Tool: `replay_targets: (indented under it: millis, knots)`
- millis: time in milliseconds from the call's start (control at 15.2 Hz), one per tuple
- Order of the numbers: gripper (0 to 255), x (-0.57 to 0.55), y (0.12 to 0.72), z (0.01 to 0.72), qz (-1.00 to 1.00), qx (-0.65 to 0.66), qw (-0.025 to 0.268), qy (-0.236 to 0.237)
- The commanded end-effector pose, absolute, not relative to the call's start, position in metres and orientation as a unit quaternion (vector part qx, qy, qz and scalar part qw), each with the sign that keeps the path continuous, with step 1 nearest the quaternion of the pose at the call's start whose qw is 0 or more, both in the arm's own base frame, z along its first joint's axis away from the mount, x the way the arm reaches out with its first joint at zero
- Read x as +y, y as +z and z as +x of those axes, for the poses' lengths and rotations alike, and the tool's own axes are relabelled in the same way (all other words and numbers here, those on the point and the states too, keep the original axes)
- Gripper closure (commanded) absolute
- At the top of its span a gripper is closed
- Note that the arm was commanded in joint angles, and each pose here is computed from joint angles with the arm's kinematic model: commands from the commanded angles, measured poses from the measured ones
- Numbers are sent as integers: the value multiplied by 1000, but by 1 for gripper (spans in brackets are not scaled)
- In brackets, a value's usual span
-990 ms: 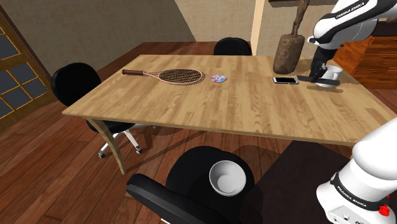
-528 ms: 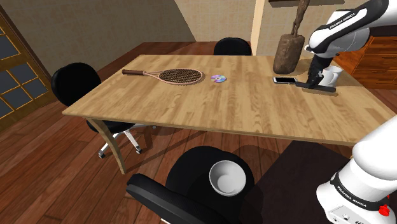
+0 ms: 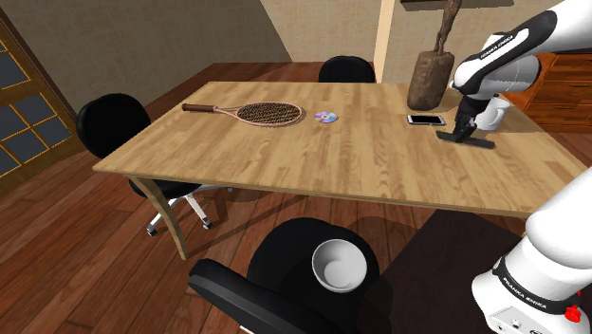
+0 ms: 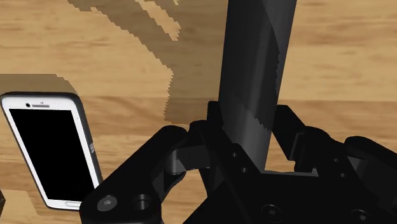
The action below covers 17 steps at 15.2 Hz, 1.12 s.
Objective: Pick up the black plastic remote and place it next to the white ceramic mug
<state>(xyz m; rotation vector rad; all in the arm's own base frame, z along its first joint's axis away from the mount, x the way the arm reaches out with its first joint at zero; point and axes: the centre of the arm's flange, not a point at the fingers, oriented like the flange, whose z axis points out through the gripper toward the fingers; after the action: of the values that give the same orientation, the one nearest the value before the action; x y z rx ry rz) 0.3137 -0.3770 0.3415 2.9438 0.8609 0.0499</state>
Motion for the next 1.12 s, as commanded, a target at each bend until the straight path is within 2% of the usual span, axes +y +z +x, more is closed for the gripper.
replay_targets:
  millis: [0,528,594,924,1056]
  knots:
    - [255,-377,331,314,959,280,37,16]
    - [255,-377,328,314,959,280,37,16]
    - [0,-377,328,314,959,280,37,16]
    - [0,-377,328,314,959,280,37,16]
    - [0,-375,354,313,959,280,37,16]
